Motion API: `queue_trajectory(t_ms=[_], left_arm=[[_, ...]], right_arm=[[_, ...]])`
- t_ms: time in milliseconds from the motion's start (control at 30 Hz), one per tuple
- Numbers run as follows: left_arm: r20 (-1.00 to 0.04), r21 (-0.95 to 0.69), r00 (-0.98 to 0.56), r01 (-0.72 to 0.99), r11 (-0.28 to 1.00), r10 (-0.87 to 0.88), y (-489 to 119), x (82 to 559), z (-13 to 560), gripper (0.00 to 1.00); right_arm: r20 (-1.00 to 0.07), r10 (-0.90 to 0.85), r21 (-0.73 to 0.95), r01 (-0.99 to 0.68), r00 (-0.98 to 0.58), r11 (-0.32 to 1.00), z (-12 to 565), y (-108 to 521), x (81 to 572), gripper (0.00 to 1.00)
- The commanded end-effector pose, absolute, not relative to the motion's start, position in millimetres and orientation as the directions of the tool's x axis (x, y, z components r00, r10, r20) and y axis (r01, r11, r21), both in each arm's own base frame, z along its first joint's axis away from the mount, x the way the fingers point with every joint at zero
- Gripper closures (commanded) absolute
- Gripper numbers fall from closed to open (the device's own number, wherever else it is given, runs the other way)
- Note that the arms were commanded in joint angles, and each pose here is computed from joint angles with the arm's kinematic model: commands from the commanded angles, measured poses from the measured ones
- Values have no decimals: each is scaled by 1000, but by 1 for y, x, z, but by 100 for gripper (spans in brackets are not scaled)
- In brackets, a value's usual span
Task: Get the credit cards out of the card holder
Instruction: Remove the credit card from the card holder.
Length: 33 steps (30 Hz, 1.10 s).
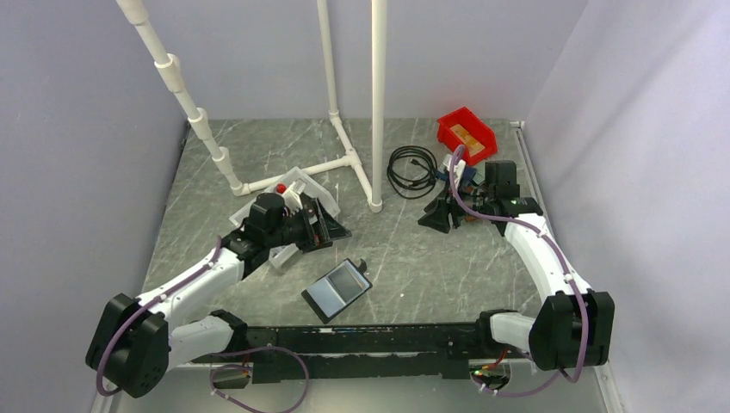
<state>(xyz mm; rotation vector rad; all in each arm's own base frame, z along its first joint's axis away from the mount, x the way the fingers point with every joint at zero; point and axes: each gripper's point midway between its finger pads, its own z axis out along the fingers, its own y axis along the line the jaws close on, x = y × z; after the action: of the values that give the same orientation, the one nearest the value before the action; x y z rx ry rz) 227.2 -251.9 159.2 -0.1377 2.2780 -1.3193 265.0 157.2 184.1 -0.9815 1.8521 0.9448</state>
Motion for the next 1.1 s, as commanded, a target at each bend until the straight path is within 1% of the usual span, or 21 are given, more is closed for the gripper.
queue_trajectory(t_ms=[0, 367, 767, 933, 1033, 1067], left_arm=[[-343, -846, -884, 145, 512, -317, -256, 224, 165, 4], [-368, -785, -888, 138, 604, -276, -252, 212, 146, 4], [-374, -762, -895, 148, 630, -242, -258, 199, 136, 5], [-348, -753, -910, 127, 645, -227, -266, 197, 126, 9], [-339, -712, -913, 92, 696, -226, -266, 196, 117, 10], [-337, -696, -915, 81, 713, -224, -266, 195, 114, 12]], right_arm=[[-908, -278, 192, -900, -315, 392, 191, 162, 269, 49], [-894, -297, 211, -900, -336, 382, 181, 166, 270, 49], [-882, -322, 223, -905, -346, 361, 172, 173, 267, 48], [-877, -334, 223, -908, -346, 355, 170, 175, 266, 48], [-877, -335, 220, -908, -345, 357, 169, 175, 266, 48], [-876, -335, 221, -908, -346, 357, 169, 175, 266, 48]])
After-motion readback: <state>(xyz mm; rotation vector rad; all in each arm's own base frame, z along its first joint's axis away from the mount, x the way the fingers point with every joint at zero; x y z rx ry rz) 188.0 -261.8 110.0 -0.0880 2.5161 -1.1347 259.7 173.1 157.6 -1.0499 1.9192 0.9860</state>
